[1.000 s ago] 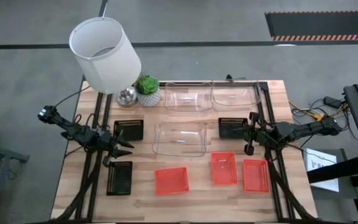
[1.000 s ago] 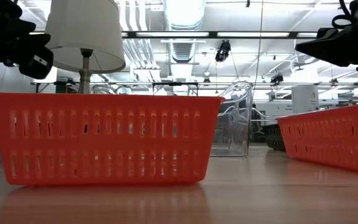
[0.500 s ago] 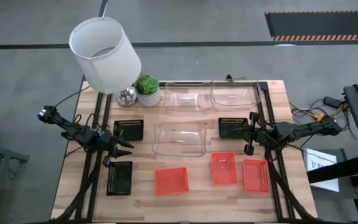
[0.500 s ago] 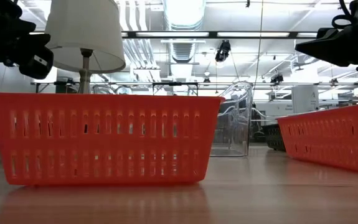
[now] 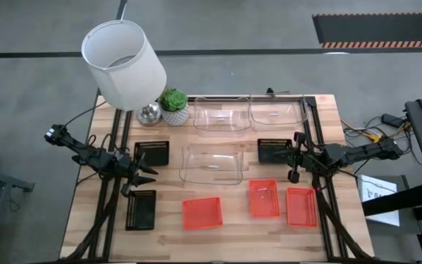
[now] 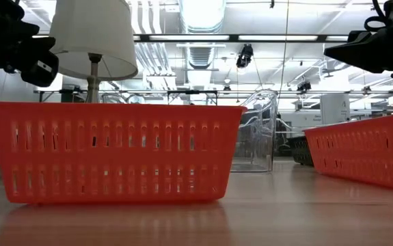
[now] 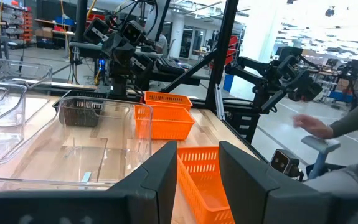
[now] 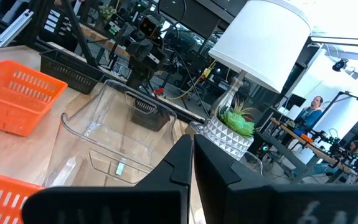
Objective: Stack baskets by color
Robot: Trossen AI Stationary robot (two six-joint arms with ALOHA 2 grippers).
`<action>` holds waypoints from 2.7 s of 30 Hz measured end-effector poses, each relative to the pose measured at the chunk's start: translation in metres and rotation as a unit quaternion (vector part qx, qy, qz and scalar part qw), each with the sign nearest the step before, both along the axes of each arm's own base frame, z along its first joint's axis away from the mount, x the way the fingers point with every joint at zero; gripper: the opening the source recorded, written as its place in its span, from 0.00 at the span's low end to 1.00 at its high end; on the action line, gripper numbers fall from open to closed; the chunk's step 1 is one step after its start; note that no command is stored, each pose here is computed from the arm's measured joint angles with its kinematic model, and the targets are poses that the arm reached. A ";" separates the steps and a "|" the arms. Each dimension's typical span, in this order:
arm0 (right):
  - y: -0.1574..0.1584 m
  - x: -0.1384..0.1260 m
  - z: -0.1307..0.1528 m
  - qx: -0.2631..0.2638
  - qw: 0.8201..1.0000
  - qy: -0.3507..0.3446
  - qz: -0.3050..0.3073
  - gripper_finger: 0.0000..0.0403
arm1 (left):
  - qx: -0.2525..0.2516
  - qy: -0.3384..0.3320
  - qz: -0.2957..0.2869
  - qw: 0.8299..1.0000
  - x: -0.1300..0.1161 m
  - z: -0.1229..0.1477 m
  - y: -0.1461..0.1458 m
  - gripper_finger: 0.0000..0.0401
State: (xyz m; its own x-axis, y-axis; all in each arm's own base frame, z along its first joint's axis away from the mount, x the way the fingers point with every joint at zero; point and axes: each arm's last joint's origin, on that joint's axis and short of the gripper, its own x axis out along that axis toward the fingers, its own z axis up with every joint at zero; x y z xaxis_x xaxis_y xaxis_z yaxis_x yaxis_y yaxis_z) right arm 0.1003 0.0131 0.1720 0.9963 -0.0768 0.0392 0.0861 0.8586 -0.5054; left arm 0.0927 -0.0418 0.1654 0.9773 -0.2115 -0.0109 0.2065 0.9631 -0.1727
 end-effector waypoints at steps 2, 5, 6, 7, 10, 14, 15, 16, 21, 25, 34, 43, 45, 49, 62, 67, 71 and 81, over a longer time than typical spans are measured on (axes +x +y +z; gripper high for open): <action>0.000 0.000 0.000 0.000 1.000 0.000 0.000 0.02 | 0.000 0.000 0.000 1.000 0.000 0.000 0.000 0.25; 0.000 0.000 0.000 0.000 1.000 0.000 0.000 0.02 | 0.000 0.000 0.000 1.000 0.000 0.000 0.000 0.25; 0.000 0.000 0.000 0.000 1.000 0.000 0.000 0.02 | 0.000 0.000 0.000 1.000 0.000 0.000 0.000 0.25; 0.000 0.000 0.000 -0.003 1.000 0.000 0.000 0.02 | 0.001 0.000 0.000 1.000 0.000 0.000 0.000 0.25; 0.000 0.000 0.000 -0.063 0.998 0.004 -0.002 0.02 | 0.049 -0.032 0.010 0.998 0.000 0.004 0.001 0.25; 0.000 0.000 0.000 -0.041 0.999 0.002 0.002 0.02 | 0.056 -0.118 0.025 0.991 -0.002 0.021 0.002 0.25; 0.000 0.000 0.000 -0.028 1.000 0.001 0.002 0.02 | 0.044 -0.138 0.028 0.989 -0.003 0.025 0.002 0.25; 0.000 0.000 0.000 -0.015 1.000 -0.001 0.003 0.02 | 0.032 -0.159 0.030 0.986 -0.004 0.030 0.003 0.25; 0.000 0.000 0.001 0.060 0.998 -0.007 0.006 0.02 | -0.013 -0.234 0.040 0.971 -0.009 0.045 0.006 0.25; 0.000 0.000 0.001 0.161 0.987 -0.015 0.010 0.02 | -0.031 -0.264 0.043 0.963 -0.012 0.051 0.008 0.25; 0.000 -0.001 0.008 0.265 0.962 -0.059 0.022 0.02 | -0.030 -0.334 0.065 0.940 -0.020 0.063 0.012 0.25; 0.000 -0.001 0.024 0.280 0.949 -0.136 0.041 0.02 | -0.037 -0.350 0.064 0.934 -0.022 0.066 0.013 0.25; 0.000 0.000 0.028 0.263 0.952 -0.153 0.042 0.02 | -0.034 -0.346 0.063 0.935 -0.020 0.066 0.012 0.25; 0.001 0.004 0.033 0.232 0.955 -0.179 0.041 0.02 | -0.027 -0.340 0.063 0.938 -0.017 0.065 0.010 0.25; 0.009 0.042 0.041 0.194 0.972 -0.127 0.026 0.02 | -0.002 -0.345 0.078 0.936 -0.003 0.066 0.003 0.25; 0.014 0.066 0.060 0.168 0.980 -0.104 0.020 0.02 | 0.029 -0.355 0.092 0.930 -0.001 0.066 0.001 0.25; 0.019 0.088 0.073 0.158 0.985 -0.071 0.014 0.02 | 0.035 -0.358 0.095 0.928 0.000 0.067 0.001 0.25; 0.039 0.138 0.093 0.132 0.987 0.093 0.014 0.02 | 0.001 -0.350 0.080 0.933 0.001 0.066 0.001 0.25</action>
State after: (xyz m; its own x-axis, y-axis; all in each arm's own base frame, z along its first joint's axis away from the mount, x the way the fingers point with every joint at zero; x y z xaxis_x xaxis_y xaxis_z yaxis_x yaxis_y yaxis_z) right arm 0.2379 0.0522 0.2654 0.9862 -0.0311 -0.1628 -0.0138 0.9634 -0.2677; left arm 0.0934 -0.0412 0.2314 0.7646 -0.0625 0.6415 0.1212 0.9915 -0.0480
